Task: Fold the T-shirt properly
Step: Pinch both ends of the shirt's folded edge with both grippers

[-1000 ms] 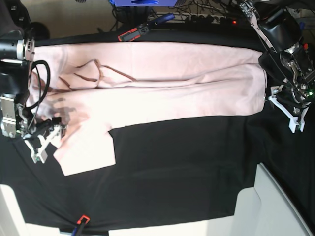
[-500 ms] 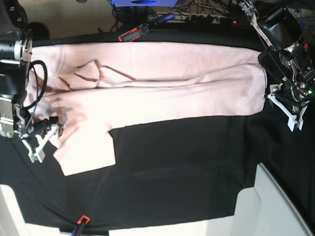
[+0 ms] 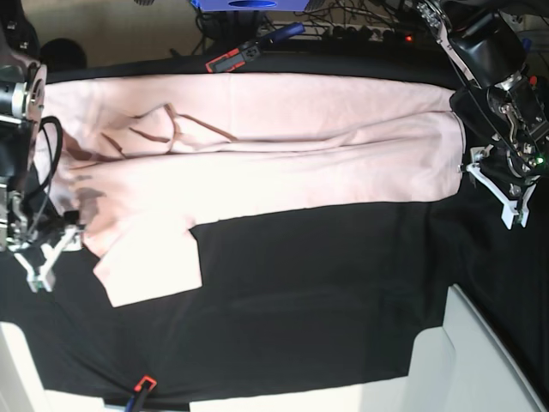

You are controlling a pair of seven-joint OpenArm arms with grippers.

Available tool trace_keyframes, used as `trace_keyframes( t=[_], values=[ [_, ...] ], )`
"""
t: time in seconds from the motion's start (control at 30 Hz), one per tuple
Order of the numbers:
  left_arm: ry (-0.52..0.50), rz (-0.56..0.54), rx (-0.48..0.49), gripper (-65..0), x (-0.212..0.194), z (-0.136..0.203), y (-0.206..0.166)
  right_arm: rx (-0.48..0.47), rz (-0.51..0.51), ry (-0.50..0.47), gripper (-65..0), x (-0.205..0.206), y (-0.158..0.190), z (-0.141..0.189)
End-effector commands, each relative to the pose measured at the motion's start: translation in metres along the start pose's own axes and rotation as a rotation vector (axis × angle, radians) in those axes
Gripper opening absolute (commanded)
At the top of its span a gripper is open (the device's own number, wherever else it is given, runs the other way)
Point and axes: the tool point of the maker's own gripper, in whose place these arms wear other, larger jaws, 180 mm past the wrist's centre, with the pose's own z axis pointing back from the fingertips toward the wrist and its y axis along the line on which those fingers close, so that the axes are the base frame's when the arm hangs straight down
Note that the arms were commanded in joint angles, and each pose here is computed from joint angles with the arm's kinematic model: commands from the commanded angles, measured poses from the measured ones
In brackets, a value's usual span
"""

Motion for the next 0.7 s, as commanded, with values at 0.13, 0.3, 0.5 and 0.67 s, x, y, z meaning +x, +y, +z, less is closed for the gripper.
trace_keyframes(
  t=[0.13,0.3,0.5,0.67],
  values=[
    [-0.045,-0.01,0.021,-36.1,0.017,0.007,0.009,0.001,-0.032,-0.009,-20.7,0.004,-0.006,0.0],
    [-0.045,-0.01,0.021,-36.1,0.017,0.007,0.009,0.042,-0.041,0.015,-20.7,-0.005,0.013,-0.008],
    [-0.043,-0.008,0.02,-36.1,0.016,0.006,0.009,0.134,0.01,0.019,-28.6,-0.005,0.033,-0.008],
    [-0.041,-0.007,0.013,-36.1,0.015,0.005,0.006,0.138,0.01,0.02,-56.3,-0.006,0.033,-0.008]
  ],
)
